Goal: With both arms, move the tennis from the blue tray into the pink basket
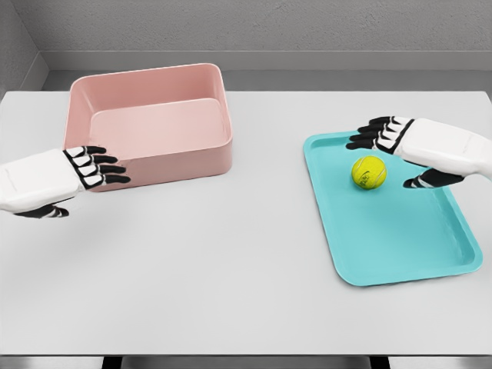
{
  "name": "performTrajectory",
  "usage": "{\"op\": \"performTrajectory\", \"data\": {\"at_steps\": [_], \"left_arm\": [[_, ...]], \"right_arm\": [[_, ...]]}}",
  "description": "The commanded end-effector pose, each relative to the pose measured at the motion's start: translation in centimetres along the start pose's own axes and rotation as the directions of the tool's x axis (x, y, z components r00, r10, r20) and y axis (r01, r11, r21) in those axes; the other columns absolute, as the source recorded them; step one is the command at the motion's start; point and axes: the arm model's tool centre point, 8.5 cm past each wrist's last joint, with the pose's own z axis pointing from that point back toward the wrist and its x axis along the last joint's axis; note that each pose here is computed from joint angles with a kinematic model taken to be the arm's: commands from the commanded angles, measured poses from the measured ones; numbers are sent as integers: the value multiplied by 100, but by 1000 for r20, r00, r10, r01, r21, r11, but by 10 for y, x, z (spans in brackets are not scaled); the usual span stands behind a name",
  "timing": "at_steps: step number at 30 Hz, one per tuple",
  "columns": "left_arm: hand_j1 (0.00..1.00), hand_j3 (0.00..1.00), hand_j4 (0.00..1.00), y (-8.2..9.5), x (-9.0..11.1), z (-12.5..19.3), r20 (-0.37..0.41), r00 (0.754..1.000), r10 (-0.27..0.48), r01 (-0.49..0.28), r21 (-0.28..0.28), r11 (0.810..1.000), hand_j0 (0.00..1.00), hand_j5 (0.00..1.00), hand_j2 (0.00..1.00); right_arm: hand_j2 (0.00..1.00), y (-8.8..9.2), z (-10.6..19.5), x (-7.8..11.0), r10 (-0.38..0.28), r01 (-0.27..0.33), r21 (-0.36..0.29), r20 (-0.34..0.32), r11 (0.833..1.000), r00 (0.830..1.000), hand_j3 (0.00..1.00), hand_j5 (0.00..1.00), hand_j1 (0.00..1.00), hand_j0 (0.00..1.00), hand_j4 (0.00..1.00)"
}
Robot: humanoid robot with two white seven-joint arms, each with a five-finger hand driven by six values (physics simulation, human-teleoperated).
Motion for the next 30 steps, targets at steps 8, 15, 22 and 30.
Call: {"op": "performTrajectory", "data": {"at_steps": [8,15,22,30], "left_arm": [[100,100,100,-15,2,2,6,999,-47,48,-110,993,100,100,100],[100,100,100,-23,6,-1,21,999,-32,35,-144,989,100,100,100],[100,100,100,-29,11,-5,35,999,-18,23,-149,989,100,100,100],[100,100,100,-24,8,-4,31,999,-23,28,-142,989,100,100,100]], "right_arm": [[100,6,-2,-30,-1,1,1,-83,1000,997,100,100,100,100,100],[100,10,-46,-46,8,10,258,-68,966,998,100,100,100,100,100],[100,27,-53,-50,-11,32,320,-69,947,998,100,100,100,100,100],[100,44,-79,-67,-62,92,348,-97,933,993,100,100,100,100,100]]}}
